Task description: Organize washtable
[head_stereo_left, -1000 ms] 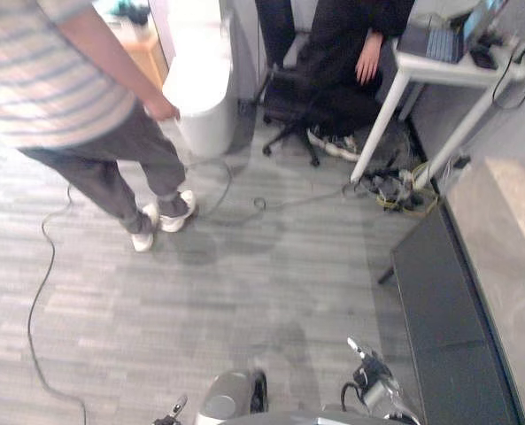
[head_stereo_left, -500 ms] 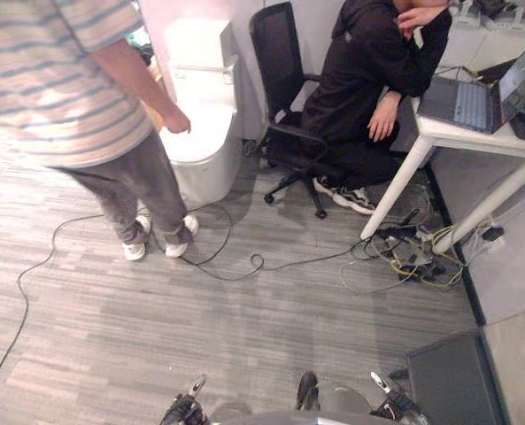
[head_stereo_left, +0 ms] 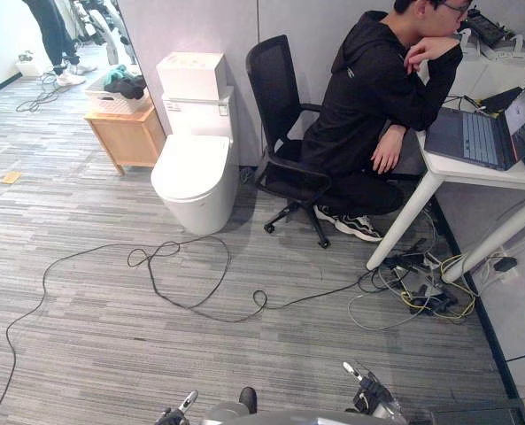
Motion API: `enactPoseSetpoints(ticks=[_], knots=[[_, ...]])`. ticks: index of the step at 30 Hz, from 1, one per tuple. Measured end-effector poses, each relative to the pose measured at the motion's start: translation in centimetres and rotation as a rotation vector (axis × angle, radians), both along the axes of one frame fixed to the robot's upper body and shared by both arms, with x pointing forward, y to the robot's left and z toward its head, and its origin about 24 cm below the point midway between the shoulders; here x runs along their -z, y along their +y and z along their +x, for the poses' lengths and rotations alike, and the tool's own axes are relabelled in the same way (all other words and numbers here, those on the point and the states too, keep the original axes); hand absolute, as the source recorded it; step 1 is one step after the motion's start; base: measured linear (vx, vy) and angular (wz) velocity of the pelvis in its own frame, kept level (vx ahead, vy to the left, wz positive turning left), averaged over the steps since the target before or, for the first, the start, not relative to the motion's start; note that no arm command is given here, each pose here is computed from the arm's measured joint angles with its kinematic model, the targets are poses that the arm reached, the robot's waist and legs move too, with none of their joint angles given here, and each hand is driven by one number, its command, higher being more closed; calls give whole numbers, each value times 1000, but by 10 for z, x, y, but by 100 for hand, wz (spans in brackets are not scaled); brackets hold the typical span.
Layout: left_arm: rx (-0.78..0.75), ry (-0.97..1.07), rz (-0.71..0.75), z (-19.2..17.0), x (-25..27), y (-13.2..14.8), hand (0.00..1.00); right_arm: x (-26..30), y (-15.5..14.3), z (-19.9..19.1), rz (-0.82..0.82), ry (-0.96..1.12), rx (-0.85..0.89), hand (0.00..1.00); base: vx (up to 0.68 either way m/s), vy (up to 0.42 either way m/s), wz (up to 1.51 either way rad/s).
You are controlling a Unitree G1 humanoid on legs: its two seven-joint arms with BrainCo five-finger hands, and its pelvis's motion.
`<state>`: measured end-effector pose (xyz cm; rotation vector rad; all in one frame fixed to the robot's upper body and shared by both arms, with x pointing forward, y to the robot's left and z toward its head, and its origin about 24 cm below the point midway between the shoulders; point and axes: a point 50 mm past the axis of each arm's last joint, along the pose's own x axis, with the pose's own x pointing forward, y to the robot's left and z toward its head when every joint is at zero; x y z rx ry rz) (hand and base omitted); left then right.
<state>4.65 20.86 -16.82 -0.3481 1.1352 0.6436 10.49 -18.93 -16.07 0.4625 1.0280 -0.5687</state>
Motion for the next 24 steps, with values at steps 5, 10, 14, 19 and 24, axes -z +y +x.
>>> enactPoseSetpoints(ticks=[5, 10, 14, 19, 24], knots=[[84, 32, -3, 2, 1, 3, 0, 3, -4, -3, -14, 52, -77, 0, 13, -2, 1], [117, 52, 5, 0, 1, 7, 0, 5, -14, -13, -34, 112, -97, 0, 78, -19, -1], [150, 72, 7, 0, 1, 10, 0, 6, -15, -17, -25, 128, -91, 0, 110, -37, -6], [158, 67, 11, 3, 0, 13, 0, 5, -15, -11, -24, 112, -94, 0, 37, -6, -22], [227, 65, 27, 11, -1, 15, 0, 2, -18, -1, -30, 82, -85, 0, -43, 75, -77]])
